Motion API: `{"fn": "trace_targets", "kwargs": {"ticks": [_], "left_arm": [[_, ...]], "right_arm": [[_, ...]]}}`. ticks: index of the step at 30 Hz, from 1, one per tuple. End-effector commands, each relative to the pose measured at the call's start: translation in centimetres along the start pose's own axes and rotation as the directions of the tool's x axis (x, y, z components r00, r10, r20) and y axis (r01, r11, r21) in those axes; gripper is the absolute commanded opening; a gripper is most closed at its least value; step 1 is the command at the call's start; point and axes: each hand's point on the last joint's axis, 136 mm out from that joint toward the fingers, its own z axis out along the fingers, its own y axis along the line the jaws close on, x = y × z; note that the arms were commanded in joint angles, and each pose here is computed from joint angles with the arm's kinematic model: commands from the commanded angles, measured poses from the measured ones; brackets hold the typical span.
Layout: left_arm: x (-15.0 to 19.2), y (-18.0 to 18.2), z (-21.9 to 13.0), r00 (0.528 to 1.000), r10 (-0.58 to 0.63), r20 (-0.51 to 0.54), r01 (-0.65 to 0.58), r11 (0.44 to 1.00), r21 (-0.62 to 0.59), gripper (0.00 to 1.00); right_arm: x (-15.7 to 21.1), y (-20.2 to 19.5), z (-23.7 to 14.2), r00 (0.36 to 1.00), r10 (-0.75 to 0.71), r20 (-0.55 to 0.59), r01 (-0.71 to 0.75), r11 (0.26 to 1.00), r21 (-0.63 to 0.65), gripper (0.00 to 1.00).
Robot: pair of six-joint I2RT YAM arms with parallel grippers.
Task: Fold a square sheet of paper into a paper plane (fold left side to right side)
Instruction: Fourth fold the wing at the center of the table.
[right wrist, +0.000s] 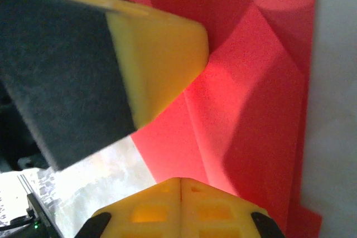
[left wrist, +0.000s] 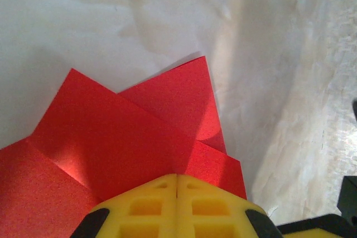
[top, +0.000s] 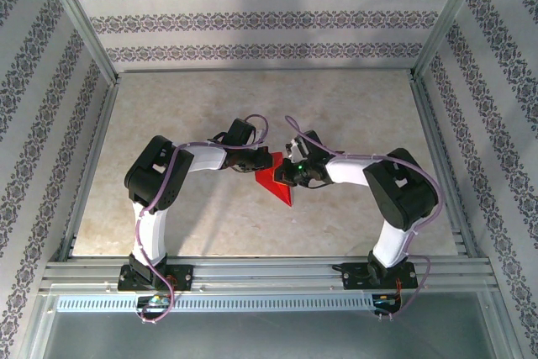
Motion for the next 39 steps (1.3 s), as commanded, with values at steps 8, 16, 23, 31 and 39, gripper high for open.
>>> {"fn": "trace_targets", "kwargs": {"ticks": [8, 16, 23, 31, 39], "left_arm": [[1.8, 3.4, 0.8, 0.998, -0.054, -0.043, 0.048, 0.993, -0.112, 0.0], [1.8, 3.5, 0.8, 0.998, -0.056, -0.043, 0.05, 0.992, -0.119, 0.0], [1.4, 3.0, 0.7, 0.998, -0.054, -0.038, 0.05, 0.993, -0.105, 0.0], [-0.8, 0.3, -0.1, 1.0, -0.023, -0.007, 0.022, 0.999, -0.045, 0.08], [-4.5, -3.5, -3.5, 0.994, 0.088, 0.066, -0.085, 0.995, -0.046, 0.29]], "right_arm": [[-2.3, 0.2, 1.6, 0.996, -0.021, 0.082, 0.021, 1.0, 0.007, 0.0], [-0.3, -1.0, 1.5, 1.0, 0.026, -0.003, -0.025, 0.998, 0.05, 0.0], [2.4, -0.2, -0.6, 0.998, 0.019, -0.056, -0.019, 1.0, -0.004, 0.0], [1.7, 0.3, -5.4, 0.997, -0.061, 0.055, 0.059, 0.998, 0.038, 0.18], [-0.5, -1.8, -9.9, 0.97, -0.14, 0.2, 0.112, 0.983, 0.145, 0.37]]}}
